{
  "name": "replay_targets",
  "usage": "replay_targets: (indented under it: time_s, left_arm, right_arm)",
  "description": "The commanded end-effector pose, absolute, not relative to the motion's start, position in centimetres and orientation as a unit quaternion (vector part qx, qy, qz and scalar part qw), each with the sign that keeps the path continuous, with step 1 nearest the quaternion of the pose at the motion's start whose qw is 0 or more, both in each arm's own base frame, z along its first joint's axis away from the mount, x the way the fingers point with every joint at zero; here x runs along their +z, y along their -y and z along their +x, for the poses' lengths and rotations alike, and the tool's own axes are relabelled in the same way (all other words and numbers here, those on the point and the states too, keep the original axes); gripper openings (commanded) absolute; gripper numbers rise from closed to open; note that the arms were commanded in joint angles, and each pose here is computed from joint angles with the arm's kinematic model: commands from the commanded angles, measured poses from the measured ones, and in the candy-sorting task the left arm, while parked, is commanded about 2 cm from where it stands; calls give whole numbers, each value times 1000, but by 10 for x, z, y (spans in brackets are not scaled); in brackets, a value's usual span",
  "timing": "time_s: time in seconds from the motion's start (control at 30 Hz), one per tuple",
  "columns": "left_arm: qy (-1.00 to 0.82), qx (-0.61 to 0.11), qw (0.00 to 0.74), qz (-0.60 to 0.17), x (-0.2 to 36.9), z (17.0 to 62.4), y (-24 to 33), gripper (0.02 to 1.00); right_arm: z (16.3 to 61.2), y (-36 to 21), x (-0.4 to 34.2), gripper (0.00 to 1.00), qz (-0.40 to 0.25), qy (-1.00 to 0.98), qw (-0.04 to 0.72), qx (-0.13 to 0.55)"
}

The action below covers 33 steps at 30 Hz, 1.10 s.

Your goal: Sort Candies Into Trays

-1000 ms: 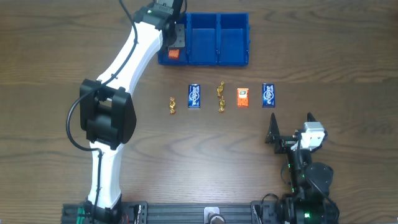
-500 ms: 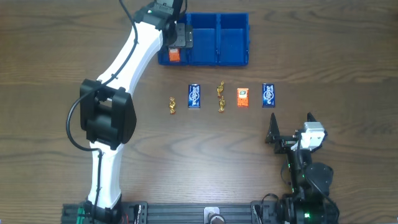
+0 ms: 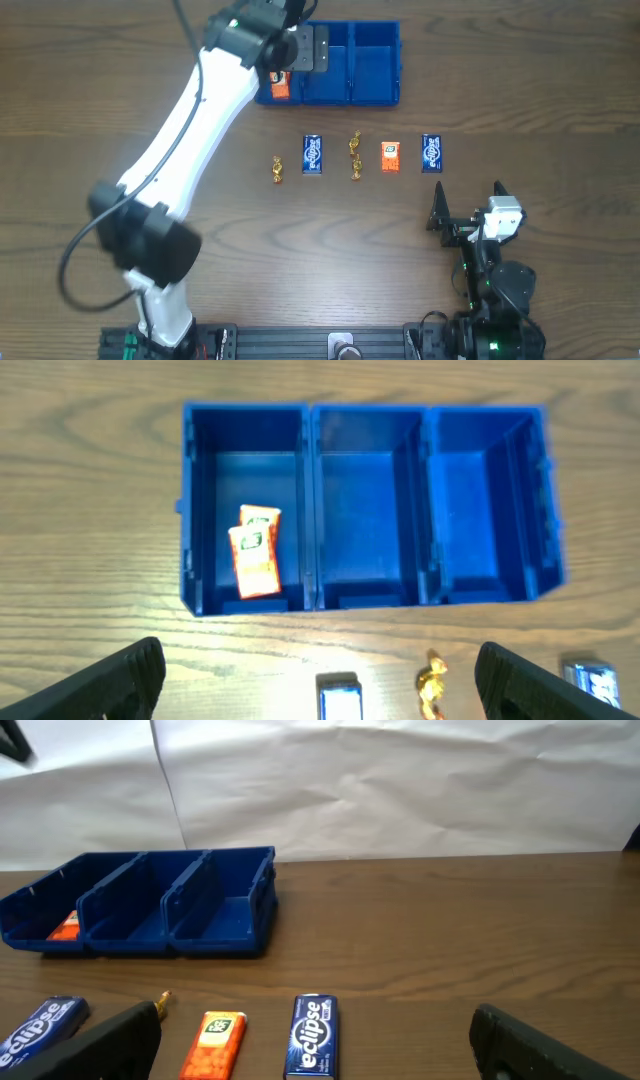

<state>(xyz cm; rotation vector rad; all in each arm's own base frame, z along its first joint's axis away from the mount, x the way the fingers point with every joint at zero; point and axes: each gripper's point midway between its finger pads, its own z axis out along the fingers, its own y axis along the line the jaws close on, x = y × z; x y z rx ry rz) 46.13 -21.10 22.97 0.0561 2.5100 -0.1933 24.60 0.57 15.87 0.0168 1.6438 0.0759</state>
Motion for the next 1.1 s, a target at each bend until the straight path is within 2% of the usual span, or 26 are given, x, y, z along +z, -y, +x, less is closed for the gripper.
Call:
replay_targets:
  time_s: [0.03, 0.27, 0.53, 0.77, 1.1]
  left_arm:
    - [-946, -71, 316, 15, 236, 425, 199, 980]
    - [-937, -75, 337, 44, 240, 387, 231, 965]
    - [-932, -116, 339, 44, 223, 381, 290, 950]
    - [-932, -139, 328, 68, 182, 373, 353, 936]
    - [-959, -115, 253, 58, 106, 374, 411, 930]
  right_arm:
    - [246, -6, 158, 998, 2, -732, 681, 31]
    - [246, -6, 158, 998, 2, -732, 681, 31]
    - [246, -6, 158, 998, 2, -732, 681, 31]
    - [246, -6, 158, 998, 2, -732, 681, 31]
    - [246, -6, 158, 998, 2, -732, 681, 31]
